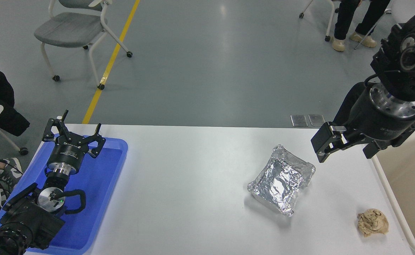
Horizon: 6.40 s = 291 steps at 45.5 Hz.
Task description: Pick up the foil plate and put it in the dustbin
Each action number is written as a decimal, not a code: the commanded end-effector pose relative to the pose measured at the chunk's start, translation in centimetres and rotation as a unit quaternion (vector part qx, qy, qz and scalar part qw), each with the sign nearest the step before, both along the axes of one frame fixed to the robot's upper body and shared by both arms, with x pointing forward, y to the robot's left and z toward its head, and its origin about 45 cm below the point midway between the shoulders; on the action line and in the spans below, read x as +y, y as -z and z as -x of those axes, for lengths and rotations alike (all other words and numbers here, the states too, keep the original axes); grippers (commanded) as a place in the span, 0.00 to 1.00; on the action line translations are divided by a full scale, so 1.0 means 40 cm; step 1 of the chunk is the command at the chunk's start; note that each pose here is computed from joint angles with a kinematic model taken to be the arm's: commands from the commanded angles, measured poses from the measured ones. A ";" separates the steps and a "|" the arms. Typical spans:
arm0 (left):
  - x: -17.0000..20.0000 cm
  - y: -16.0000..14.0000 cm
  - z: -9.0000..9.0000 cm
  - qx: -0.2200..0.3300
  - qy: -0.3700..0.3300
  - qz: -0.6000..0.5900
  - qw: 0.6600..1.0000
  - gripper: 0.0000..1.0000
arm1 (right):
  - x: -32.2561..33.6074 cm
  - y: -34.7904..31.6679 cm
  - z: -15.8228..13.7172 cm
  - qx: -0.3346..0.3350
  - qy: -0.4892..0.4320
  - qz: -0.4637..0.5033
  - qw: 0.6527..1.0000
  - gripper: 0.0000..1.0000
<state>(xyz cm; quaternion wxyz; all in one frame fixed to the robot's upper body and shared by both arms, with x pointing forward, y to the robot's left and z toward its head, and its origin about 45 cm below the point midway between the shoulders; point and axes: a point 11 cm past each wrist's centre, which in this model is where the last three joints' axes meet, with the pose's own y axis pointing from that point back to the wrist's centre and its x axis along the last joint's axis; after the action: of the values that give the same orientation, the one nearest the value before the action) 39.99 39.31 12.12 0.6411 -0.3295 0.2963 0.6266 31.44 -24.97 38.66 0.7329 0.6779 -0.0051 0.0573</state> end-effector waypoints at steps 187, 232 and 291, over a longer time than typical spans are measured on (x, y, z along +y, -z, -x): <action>-0.007 0.000 -0.002 -0.001 0.002 0.002 1.000 1.00 | -0.116 0.716 -0.180 -0.099 0.105 -0.014 0.989 0.00; -0.003 -0.001 -0.002 -0.001 0.001 0.001 1.000 1.00 | -0.182 -0.012 -0.147 -0.153 0.042 0.086 0.984 0.00; -0.003 -0.002 -0.002 -0.002 0.000 0.001 1.000 1.00 | -0.958 0.181 -0.047 -0.211 0.176 0.289 0.917 0.00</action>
<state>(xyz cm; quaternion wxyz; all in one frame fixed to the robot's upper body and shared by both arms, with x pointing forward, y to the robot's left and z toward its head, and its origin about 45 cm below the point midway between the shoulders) 40.06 39.21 12.17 0.6414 -0.3307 0.2962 0.6257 36.22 -56.45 35.56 0.8618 0.4466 -0.2241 0.0869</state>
